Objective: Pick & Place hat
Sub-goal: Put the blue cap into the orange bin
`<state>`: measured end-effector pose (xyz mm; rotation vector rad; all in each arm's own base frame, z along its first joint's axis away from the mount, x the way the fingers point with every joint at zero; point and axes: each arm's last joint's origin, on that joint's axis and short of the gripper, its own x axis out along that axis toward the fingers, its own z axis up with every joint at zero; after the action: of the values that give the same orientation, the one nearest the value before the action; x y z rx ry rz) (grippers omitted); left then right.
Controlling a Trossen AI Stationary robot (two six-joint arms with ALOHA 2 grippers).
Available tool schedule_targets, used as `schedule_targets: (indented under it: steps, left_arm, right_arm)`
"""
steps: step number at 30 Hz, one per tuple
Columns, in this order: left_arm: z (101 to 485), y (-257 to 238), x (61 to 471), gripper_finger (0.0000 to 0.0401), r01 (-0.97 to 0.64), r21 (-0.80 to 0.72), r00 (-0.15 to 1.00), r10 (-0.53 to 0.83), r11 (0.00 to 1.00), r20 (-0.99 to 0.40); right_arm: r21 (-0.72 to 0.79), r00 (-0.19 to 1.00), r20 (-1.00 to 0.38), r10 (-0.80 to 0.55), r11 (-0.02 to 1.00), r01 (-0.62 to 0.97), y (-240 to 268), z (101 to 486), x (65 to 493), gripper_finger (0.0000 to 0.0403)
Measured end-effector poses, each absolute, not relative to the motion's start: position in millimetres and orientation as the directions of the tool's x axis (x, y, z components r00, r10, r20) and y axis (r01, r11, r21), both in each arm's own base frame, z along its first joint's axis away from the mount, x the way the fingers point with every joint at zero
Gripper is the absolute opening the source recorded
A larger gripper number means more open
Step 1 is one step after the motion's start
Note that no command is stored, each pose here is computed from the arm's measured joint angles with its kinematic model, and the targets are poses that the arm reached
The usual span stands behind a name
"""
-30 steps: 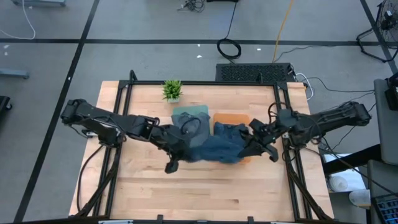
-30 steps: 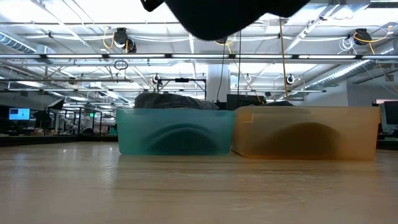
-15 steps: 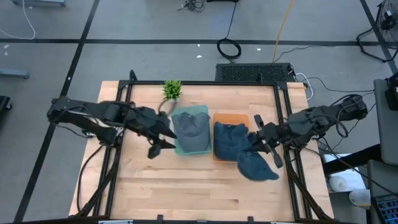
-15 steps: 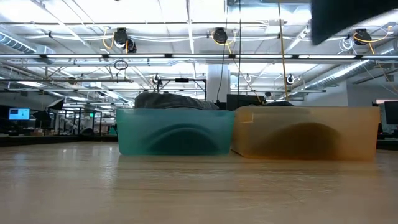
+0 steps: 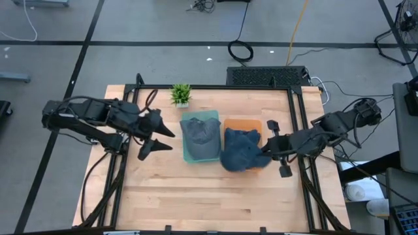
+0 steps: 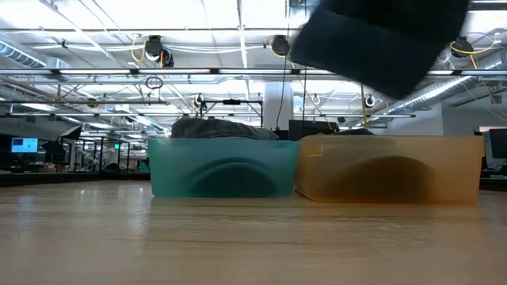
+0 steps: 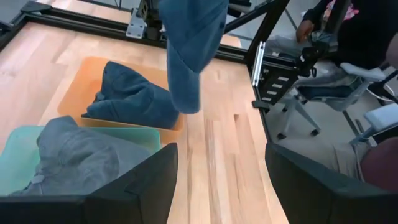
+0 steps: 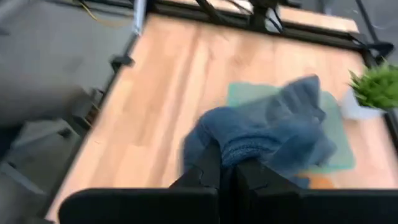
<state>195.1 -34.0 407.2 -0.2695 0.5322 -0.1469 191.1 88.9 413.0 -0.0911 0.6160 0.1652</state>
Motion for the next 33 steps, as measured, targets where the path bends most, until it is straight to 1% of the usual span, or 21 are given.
schedule_targets:
  steps: [5, 10, 13, 20, 24, 33]
  left_arm:
    - [408, -34, 194, 0.025, 0.057, -0.305, 0.853, -0.205, 0.951, -0.479]
    - [408, -33, 194, 0.025, 0.04, -0.308, 0.856, -0.191, 0.951, -0.479]
    - [408, -33, 194, 0.025, 0.032, -0.32, 0.857, -0.191, 0.947, -0.479]
    - [408, -33, 194, 0.025, 0.029, -0.325, 0.857, -0.191, 0.945, -0.479]
    - [408, -33, 194, 0.025, 0.023, -0.335, 0.857, -0.191, 0.942, -0.479]
    - [408, -33, 194, 0.025, 0.017, -0.344, 0.857, -0.191, 0.939, -0.479]
  right_arm:
    - [-0.115, 0.782, -0.623, 0.033, 0.984, -0.133, 92, 412, 201, 0.0]
    - [-0.162, 0.733, -0.68, -0.005, 0.976, -0.143, 95, 408, 207, 0.0]
    - [-0.212, 0.712, -0.699, -0.067, 0.97, -0.118, 95, 404, 209, 0.0]
    - [-0.295, 0.656, -0.742, -0.14, 0.946, -0.131, 95, 394, 213, 0.0]
    - [-0.305, 0.656, -0.74, -0.148, 0.943, -0.131, 93, 396, 210, 0.0]
    - [-0.281, 0.696, -0.707, -0.124, 0.953, -0.115, 86, 408, 195, 0.0]
